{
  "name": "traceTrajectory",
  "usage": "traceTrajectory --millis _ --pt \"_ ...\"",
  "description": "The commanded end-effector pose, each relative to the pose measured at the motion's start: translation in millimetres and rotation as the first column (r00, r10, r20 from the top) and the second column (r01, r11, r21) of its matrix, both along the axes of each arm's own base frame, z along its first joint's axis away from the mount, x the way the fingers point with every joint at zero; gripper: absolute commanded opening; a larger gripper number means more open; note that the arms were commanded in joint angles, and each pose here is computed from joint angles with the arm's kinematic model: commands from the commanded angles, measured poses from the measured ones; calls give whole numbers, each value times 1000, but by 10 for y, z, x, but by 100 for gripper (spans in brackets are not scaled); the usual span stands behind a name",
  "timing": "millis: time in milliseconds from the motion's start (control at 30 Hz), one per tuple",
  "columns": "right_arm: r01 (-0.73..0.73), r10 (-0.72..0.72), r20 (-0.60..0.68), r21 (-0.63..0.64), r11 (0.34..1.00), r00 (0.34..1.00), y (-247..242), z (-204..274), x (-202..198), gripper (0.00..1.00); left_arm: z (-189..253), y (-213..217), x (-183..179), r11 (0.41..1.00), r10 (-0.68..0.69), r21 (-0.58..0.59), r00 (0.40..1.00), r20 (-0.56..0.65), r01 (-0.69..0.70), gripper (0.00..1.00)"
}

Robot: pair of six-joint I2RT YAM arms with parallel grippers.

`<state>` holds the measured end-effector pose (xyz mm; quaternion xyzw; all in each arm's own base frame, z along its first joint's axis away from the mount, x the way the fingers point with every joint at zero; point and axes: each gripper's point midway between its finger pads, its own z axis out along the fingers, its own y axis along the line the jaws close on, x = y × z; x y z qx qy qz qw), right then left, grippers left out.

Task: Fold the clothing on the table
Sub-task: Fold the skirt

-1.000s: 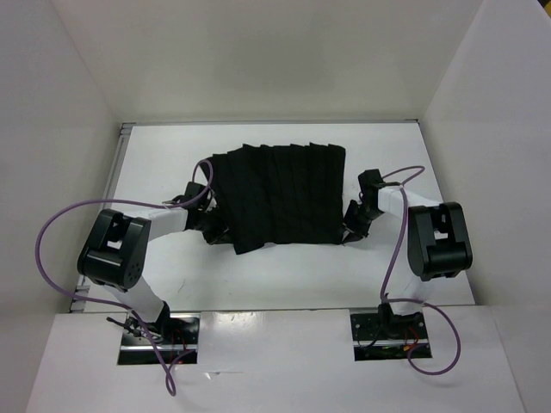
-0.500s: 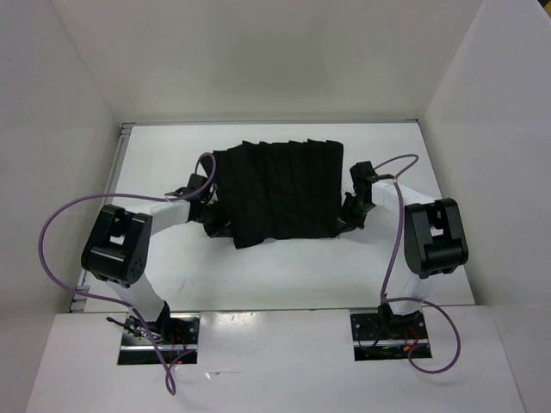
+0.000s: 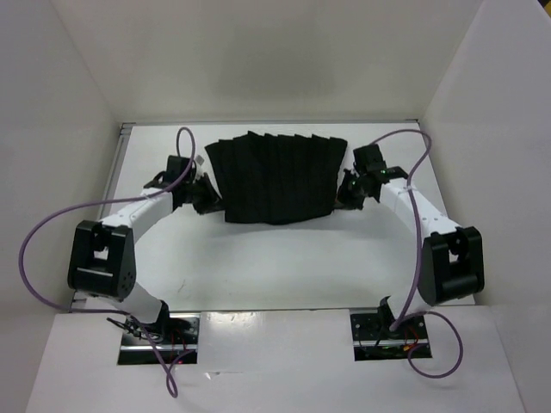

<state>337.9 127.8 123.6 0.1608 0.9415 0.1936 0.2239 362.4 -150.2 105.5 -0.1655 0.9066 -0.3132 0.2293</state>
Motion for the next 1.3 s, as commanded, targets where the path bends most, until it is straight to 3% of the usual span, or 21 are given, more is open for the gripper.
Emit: traceTrajectory --millis 0,200,367,700,833,967,1100,1267 --pt "-75 78 -80 43 996 994 203 36 -675 0 225 -126 -558 996 -56 -69 998 -6 55 0" --pt "-85 95 -101 101 991 990 237 307 -1385 0 942 -19 -1312 988 52 -152 994 101 -36 0" --pt "-59 60 -1 130 990 998 263 673 -1245 0 990 176 -1357 981 168 -116 980 109 -156 0" --pt "-42 34 65 131 991 997 444 655 -377 0 636 416 -869 966 256 14 964 72 -258 0" --pt "-50 43 60 122 991 997 440 680 -378 0 623 498 -706 964 255 50 961 105 -261 0" --pt "-16 9 81 83 996 997 311 697 -465 0 588 635 -288 957 256 106 957 134 -271 0" --pt "6 -13 95 74 997 995 245 719 -540 0 699 700 481 964 222 113 964 148 -240 0" --pt "31 -38 84 92 995 996 216 679 -656 0 739 601 626 978 179 74 970 164 -193 0"
